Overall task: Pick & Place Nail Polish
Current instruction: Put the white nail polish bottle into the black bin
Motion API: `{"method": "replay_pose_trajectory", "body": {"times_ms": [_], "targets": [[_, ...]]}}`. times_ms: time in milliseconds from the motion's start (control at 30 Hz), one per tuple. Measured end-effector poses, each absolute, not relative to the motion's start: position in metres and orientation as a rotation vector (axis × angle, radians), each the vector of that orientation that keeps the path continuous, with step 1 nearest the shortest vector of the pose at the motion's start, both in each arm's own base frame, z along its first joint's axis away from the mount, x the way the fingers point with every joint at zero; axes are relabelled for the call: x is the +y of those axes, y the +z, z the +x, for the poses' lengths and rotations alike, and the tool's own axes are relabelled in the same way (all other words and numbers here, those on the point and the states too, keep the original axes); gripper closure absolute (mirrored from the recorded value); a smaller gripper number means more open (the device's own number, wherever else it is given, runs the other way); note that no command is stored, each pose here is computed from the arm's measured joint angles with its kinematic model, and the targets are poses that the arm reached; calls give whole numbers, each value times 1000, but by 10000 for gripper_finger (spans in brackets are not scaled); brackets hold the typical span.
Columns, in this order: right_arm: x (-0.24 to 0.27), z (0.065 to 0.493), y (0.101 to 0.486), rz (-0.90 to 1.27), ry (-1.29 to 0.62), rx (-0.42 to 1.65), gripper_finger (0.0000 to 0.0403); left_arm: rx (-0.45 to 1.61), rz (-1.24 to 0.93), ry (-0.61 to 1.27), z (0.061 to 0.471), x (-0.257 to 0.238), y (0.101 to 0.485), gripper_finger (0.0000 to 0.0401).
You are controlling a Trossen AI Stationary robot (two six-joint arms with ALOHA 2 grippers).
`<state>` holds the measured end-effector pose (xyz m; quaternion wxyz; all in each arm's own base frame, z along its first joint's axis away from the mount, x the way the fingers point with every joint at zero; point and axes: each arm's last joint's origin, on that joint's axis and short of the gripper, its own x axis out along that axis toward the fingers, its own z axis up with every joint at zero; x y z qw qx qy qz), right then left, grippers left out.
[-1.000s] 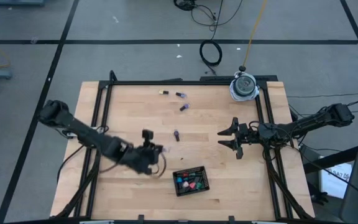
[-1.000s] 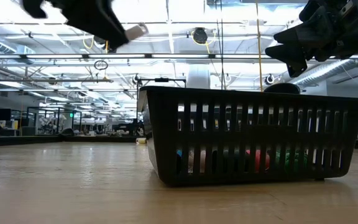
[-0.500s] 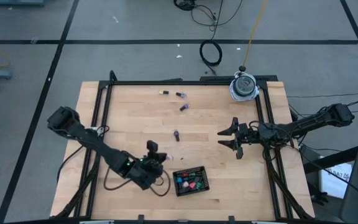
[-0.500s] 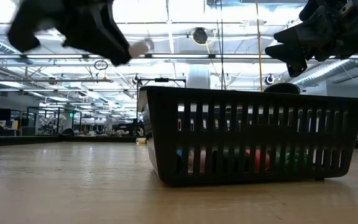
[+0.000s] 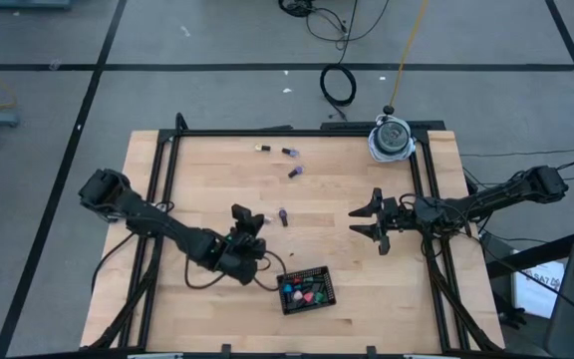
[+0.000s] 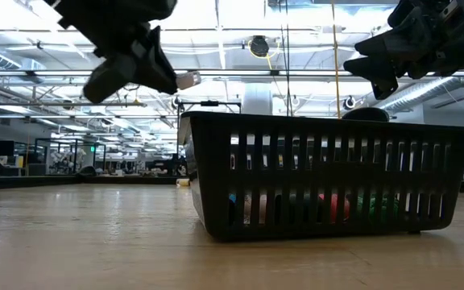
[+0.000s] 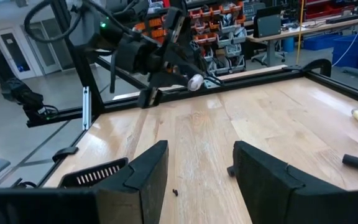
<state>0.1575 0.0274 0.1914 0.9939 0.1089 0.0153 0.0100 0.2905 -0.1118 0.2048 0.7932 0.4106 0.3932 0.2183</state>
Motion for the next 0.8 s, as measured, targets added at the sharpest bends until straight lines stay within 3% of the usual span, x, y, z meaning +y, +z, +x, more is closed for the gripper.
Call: {"method": "replay_pose_trajectory", "body": {"times_ms": [133, 300, 567, 800], "targets": [[27, 157, 191, 218, 20, 30, 234, 814, 772, 422, 298, -109, 206, 366], [27, 157, 191, 218, 20, 30, 234, 795, 602, 211, 306, -106, 200, 366], [27, 157, 191, 218, 20, 31, 234, 701, 471, 257, 278, -71, 170, 366], [27, 157, 191, 218, 20, 30, 234, 359, 226, 156, 233, -42, 158, 366]]}}
